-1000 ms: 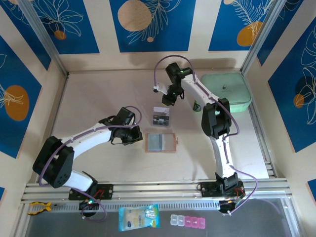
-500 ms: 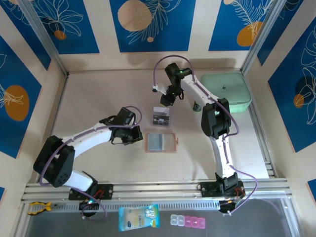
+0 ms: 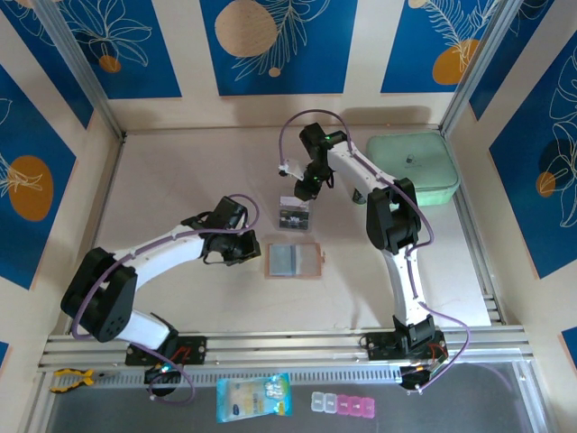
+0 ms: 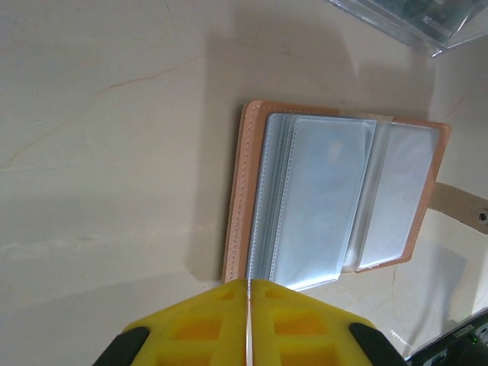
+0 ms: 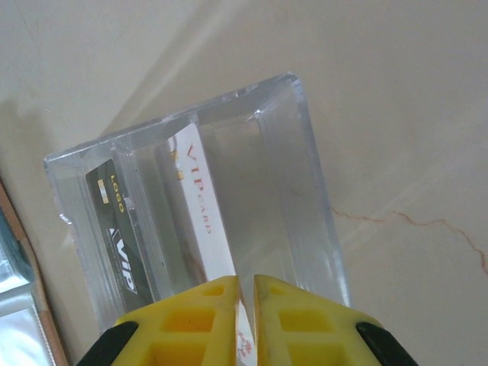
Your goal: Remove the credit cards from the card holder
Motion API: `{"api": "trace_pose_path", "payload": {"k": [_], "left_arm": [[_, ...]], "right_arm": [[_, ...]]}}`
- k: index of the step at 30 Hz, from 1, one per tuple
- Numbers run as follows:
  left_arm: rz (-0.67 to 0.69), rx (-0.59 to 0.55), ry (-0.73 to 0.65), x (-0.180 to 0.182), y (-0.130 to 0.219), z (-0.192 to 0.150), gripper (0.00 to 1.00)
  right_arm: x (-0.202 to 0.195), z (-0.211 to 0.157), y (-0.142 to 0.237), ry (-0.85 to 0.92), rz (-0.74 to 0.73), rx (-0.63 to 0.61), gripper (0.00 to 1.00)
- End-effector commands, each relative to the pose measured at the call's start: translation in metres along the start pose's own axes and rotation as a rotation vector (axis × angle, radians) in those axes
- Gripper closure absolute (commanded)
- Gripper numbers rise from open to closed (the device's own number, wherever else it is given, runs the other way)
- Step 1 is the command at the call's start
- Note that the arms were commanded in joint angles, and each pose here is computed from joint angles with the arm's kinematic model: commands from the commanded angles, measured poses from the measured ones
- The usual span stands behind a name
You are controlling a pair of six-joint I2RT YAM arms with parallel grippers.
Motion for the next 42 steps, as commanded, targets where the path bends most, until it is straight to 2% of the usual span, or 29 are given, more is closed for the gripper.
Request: {"api": "trace_pose_path", "payload": {"k": [1,9,12,16,22,27,30,34,42], "left_arm": [[-0.012,0.017,0.015,0.003,-0.003,0.0,0.89],[-0.027,0.023,0.01,-0.001,-0.007,0.003,0.89],[-0.034,0.029,0.003,-0.003,-0.01,0.005,0.89],[-0.045,0.04,-0.004,-0.007,-0.015,0.008,0.9],[-0.068,0.061,-0.022,-0.016,-0.024,0.011,0.9],[-0.074,0.084,-0.035,-0.02,-0.032,0.01,0.92],[-0.076,0.098,-0.041,-0.021,-0.037,0.009,0.93],[-0.055,0.117,-0.044,-0.02,-0.044,0.006,0.94],[-0.001,0.141,-0.036,-0.01,-0.054,0.0,0.95]], "right_arm": [[0.004,0.004,0.007,0.005,-0.007,-0.022,0.86],[0.022,0.01,0.038,-0.03,-0.019,-0.102,0.85],[0.032,0.011,0.049,-0.094,-0.019,-0.149,0.84],[0.048,0.012,0.06,-0.258,0.009,-0.217,0.84],[0.071,0.001,0.064,-0.608,0.073,-0.291,0.86],[0.096,-0.02,0.06,-0.858,0.196,-0.336,0.89],[0.109,-0.031,0.053,-0.981,0.275,-0.327,0.89],[0.12,-0.047,0.04,-1.121,0.324,-0.232,0.87],[0.143,-0.06,0.012,-1.15,0.389,-0.147,0.77]]}}
Point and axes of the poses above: each hand's point on the last joint's axis, 136 mm out from that joint toward the fingers, its own y axis back along the fingers, its own x axis along the line the jaws close on, z = x × y, the point moved 7 cm from there along y, back along the fingers, and after that the axes turned 5 degrees about -y, right-handed, at the moved point
